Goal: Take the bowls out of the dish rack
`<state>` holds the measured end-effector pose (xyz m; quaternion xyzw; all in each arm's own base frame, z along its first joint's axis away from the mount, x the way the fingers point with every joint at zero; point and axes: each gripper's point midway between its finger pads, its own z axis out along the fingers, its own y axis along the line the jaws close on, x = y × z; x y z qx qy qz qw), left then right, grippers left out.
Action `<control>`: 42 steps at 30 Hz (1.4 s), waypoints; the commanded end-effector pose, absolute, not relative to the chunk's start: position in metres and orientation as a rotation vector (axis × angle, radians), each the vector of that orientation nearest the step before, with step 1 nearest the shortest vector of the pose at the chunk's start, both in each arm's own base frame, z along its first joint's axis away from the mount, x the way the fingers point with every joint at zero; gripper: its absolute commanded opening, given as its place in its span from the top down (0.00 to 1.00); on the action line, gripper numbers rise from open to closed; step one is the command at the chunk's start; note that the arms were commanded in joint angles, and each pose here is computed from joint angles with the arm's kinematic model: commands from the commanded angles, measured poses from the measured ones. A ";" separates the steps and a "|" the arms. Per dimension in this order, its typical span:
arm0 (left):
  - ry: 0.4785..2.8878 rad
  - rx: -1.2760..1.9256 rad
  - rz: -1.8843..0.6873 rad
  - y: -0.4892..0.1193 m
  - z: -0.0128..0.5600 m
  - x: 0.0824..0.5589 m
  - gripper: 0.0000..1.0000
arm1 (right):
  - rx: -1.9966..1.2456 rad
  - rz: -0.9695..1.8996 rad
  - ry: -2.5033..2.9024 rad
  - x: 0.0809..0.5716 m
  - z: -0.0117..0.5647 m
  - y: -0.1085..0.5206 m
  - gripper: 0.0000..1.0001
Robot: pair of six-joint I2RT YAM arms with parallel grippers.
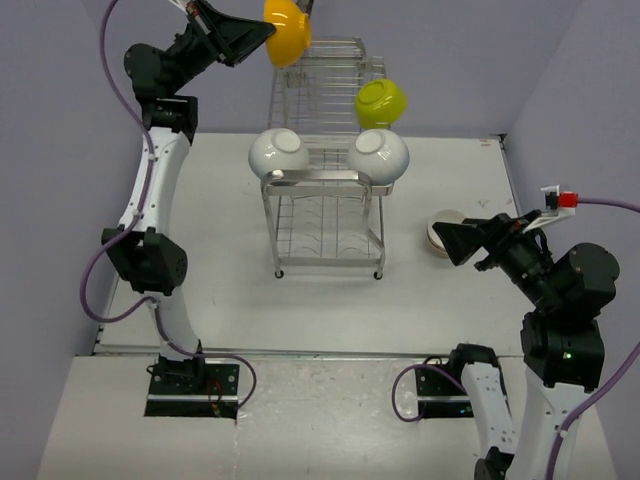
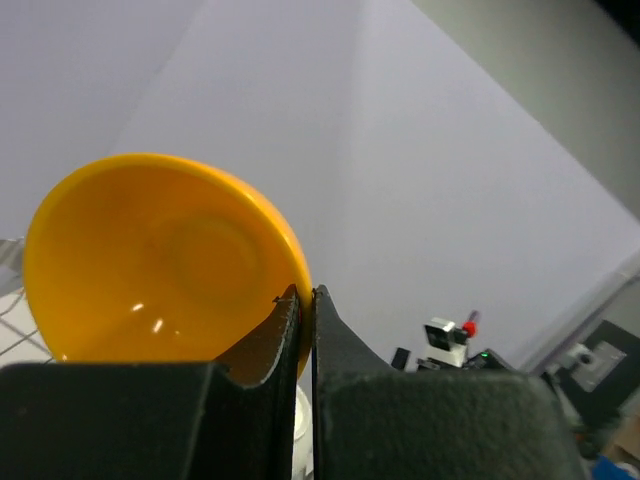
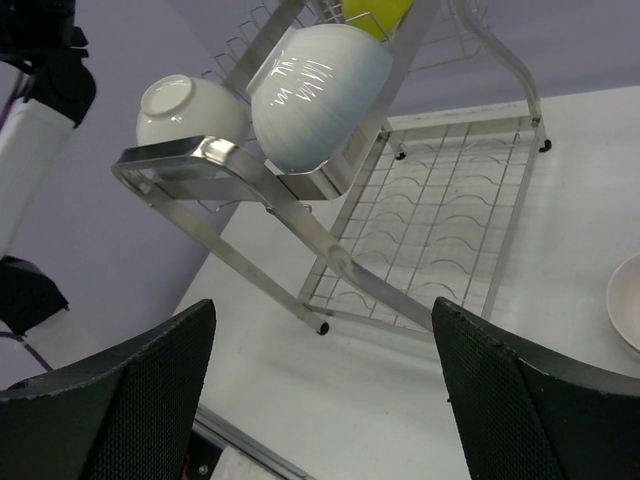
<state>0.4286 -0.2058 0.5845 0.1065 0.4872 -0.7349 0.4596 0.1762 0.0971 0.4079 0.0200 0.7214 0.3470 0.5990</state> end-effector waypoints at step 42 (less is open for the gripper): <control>2.381 -0.679 0.109 0.001 0.119 0.431 1.00 | 0.043 0.570 1.558 0.160 0.421 0.073 0.09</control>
